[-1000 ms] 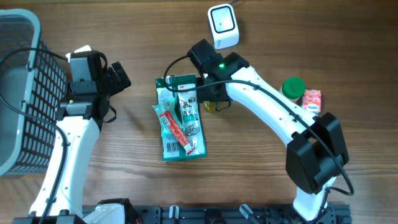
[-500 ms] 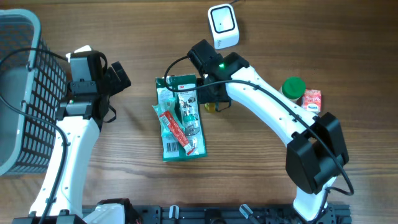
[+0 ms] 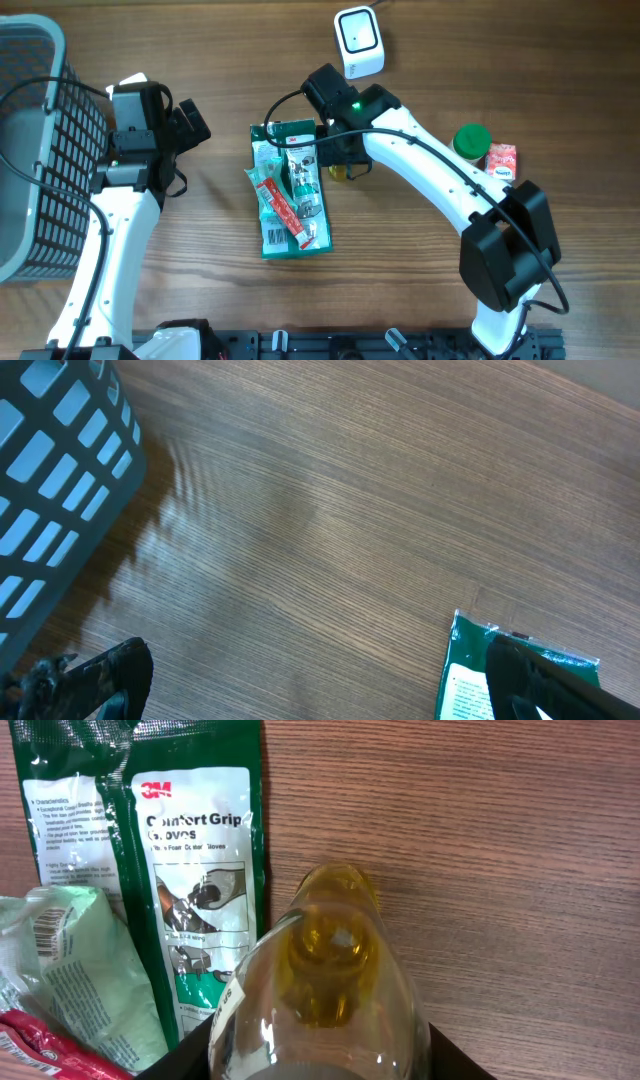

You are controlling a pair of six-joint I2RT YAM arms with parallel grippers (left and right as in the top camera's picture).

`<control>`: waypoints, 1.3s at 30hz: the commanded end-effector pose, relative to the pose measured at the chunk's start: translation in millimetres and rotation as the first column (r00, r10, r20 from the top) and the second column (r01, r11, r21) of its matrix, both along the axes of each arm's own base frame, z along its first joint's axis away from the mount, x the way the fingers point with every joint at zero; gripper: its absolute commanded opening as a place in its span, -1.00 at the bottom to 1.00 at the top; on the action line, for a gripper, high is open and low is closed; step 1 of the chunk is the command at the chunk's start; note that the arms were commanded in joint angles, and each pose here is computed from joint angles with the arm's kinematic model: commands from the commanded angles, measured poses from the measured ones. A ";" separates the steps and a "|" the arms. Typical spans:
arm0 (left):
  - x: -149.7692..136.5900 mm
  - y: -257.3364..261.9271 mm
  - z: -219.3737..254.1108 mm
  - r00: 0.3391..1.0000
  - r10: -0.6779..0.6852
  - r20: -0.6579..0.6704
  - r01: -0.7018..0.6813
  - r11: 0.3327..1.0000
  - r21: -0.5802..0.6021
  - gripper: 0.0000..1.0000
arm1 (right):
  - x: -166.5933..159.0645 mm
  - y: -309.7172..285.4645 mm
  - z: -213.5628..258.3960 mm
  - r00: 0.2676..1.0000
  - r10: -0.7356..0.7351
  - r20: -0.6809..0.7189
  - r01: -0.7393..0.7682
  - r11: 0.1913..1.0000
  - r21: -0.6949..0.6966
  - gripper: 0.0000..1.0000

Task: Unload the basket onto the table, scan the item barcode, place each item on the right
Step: 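Move the right gripper to the Vim bottle and grasp it, then lift the Vim bottle toward the scanner, then hold the Vim bottle up in front of the white scanner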

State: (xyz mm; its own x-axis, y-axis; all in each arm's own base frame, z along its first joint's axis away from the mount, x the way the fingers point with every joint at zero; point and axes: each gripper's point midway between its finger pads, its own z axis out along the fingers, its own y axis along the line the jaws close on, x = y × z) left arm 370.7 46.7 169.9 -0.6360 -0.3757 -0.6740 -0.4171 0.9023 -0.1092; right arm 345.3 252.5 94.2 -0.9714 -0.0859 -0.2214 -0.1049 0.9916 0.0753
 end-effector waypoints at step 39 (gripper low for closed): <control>1.5 3.2 6.0 1.000 0.001 0.013 -0.001 1.000 0.016 1.00 | -67.6 7.7 218.0 0.856 0.429 0.288 -0.461 0.383 0.800 -0.53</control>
State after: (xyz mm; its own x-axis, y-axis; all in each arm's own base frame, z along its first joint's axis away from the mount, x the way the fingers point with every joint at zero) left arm 370.7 46.7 169.9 -0.6360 -0.3757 -0.6740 -0.4171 0.9023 -0.1092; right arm 289.0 259.2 290.5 -0.8732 -0.2641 -0.4097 -0.4825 0.3494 0.8032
